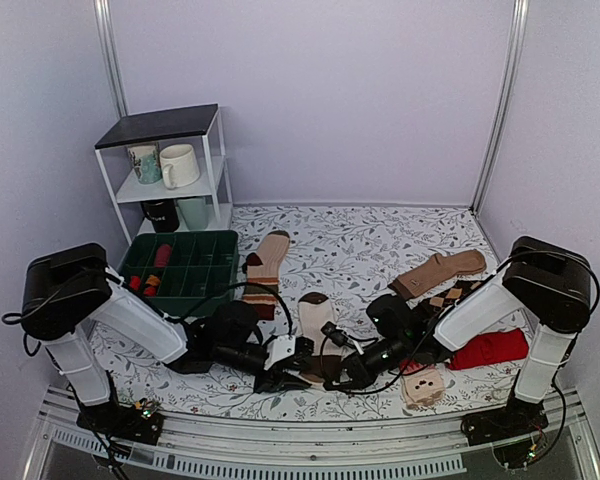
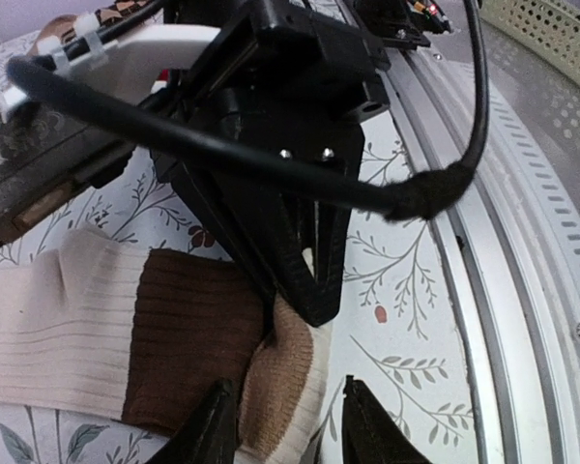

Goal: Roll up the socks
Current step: Roll a pair of socks at the center of the board.

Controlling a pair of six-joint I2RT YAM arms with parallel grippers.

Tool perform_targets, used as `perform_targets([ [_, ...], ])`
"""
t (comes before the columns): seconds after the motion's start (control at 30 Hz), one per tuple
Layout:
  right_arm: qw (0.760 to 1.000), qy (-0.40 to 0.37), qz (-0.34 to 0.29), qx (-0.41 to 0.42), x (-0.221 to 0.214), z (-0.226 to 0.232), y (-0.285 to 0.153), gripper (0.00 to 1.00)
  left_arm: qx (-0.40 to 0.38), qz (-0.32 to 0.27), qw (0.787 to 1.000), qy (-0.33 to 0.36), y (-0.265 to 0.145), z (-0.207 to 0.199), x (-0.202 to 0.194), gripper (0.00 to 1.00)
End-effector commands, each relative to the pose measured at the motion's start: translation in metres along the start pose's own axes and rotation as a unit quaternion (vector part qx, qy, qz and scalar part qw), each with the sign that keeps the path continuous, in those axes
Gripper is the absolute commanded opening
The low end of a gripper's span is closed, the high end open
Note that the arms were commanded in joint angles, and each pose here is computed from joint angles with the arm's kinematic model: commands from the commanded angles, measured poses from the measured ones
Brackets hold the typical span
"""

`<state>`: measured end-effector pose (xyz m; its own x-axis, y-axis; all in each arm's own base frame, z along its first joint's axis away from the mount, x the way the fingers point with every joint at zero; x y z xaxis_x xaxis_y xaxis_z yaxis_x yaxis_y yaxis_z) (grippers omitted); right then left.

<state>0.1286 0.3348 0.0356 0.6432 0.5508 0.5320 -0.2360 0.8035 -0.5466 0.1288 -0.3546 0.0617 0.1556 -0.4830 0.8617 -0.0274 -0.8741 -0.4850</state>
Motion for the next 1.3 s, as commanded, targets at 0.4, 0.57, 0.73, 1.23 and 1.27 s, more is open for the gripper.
perform_targets([
  [0.4,0.982,0.119,0.129,-0.073,-0.078,-0.035,0.001,0.04,-0.023,0.046,0.999,-0.018,0.013,-0.006,-0.016,0.23],
  [0.57,0.981,0.122,0.129,-0.077,-0.079,-0.037,0.001,0.04,-0.032,0.045,0.998,-0.023,0.017,-0.007,-0.013,0.08],
  [0.73,0.981,0.12,0.124,-0.085,-0.076,-0.037,0.0,0.09,-0.049,0.062,0.996,-0.037,0.016,-0.012,-0.019,0.0],
  [1.23,0.95,-0.206,-0.133,-0.194,0.008,0.025,-0.066,0.49,-0.048,0.148,0.96,-0.233,0.001,-0.013,-0.055,0.0],
  [1.27,0.94,-0.24,-0.135,-0.201,0.007,0.032,-0.064,0.49,-0.048,0.151,0.957,-0.243,-0.001,-0.013,-0.057,0.0],
])
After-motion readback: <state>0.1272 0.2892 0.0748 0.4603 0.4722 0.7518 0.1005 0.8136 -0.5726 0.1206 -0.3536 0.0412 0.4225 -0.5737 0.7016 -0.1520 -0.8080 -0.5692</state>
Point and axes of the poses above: each gripper's point midway between its finger pads, its own y axis out along the fingers, its own z axis along the line the jaws close on, x = y × z, the point moved 4 cm from there along -y, back along the fingers, and after that the axes turned 10 degrees about -y, right-handed, at the moved point
